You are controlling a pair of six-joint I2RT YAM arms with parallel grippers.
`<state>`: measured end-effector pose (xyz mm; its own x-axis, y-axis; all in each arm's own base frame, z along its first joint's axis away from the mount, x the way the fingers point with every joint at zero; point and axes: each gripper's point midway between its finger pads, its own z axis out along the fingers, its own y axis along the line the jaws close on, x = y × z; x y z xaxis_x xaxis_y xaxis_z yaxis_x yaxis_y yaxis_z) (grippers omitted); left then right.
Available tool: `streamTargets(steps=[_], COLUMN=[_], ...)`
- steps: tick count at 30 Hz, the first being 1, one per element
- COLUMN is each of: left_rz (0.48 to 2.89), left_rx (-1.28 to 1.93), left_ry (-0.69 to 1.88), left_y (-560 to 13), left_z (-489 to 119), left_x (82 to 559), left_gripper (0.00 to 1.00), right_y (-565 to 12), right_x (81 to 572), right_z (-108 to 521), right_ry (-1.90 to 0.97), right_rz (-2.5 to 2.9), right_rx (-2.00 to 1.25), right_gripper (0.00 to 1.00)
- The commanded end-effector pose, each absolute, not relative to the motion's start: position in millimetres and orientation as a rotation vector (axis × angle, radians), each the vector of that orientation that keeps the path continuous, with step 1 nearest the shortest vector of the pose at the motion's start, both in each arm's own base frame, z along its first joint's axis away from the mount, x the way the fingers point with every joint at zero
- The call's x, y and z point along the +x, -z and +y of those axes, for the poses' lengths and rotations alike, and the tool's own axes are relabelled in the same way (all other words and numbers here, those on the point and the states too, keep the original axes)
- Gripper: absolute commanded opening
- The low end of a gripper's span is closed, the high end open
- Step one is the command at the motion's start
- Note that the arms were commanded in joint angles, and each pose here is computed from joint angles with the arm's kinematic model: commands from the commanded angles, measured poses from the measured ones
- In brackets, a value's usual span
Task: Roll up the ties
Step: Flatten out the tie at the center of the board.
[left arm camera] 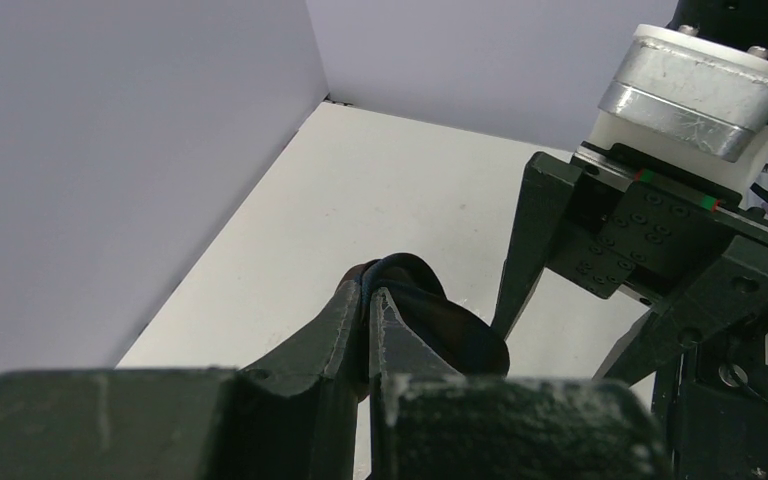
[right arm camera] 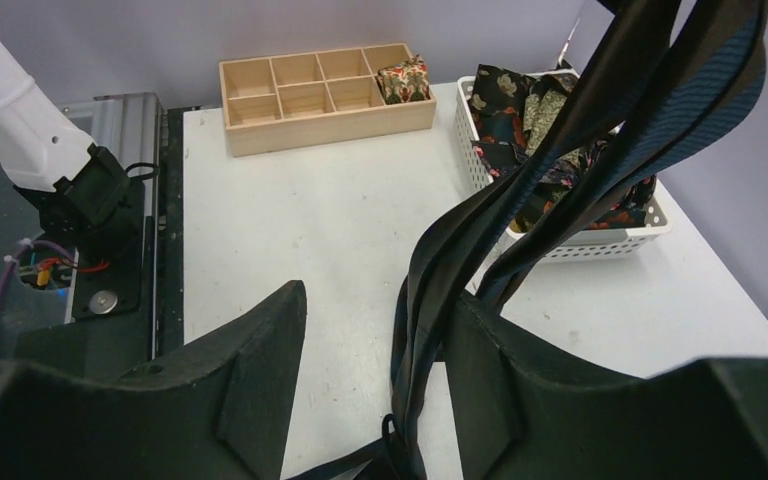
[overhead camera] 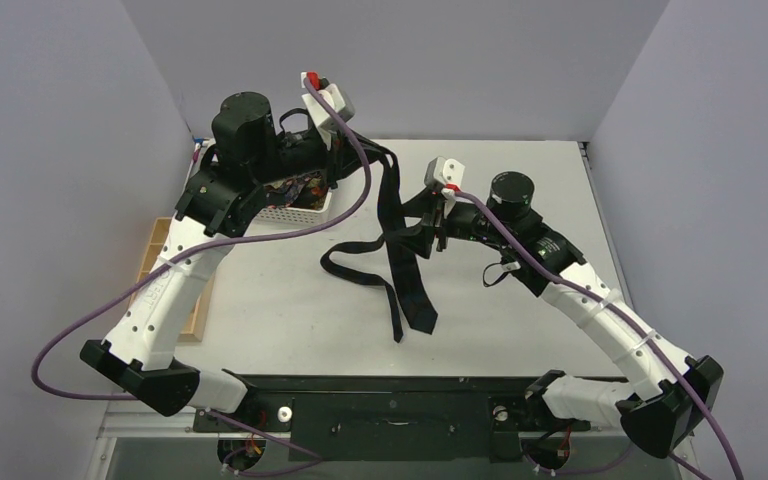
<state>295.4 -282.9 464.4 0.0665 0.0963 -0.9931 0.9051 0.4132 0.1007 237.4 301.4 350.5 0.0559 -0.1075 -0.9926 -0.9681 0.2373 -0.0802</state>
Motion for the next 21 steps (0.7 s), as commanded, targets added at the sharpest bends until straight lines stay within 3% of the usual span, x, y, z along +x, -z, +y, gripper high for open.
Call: streamTargets(steps=[1, 18, 20, 21], left_rz=[1.259, 1.338, 1.377, 1.409], left_rx=[0.954, 0.924, 0.907, 0.889], left_ry=[0.762, 0.897, 0.918, 0.94], left_y=[-501, -489, -482, -475], left_z=[-277, -284, -284, -284], left_x=[286, 275, 275, 274], left_gripper=[0.0, 0.0, 0.0, 0.0], right_y=[-365, -429, -437, -439], right_x=[231, 290, 291, 290], right_z=[305, 328, 328, 329], right_ry=[-0.964, -0.886, -0.874, -0.878], right_rz=[1.3, 1.19, 1.17, 1.162], right_rx=[-1.086, -0.838, -0.832, -0.842], right_gripper=[0.47, 0.48, 0.47, 0.41])
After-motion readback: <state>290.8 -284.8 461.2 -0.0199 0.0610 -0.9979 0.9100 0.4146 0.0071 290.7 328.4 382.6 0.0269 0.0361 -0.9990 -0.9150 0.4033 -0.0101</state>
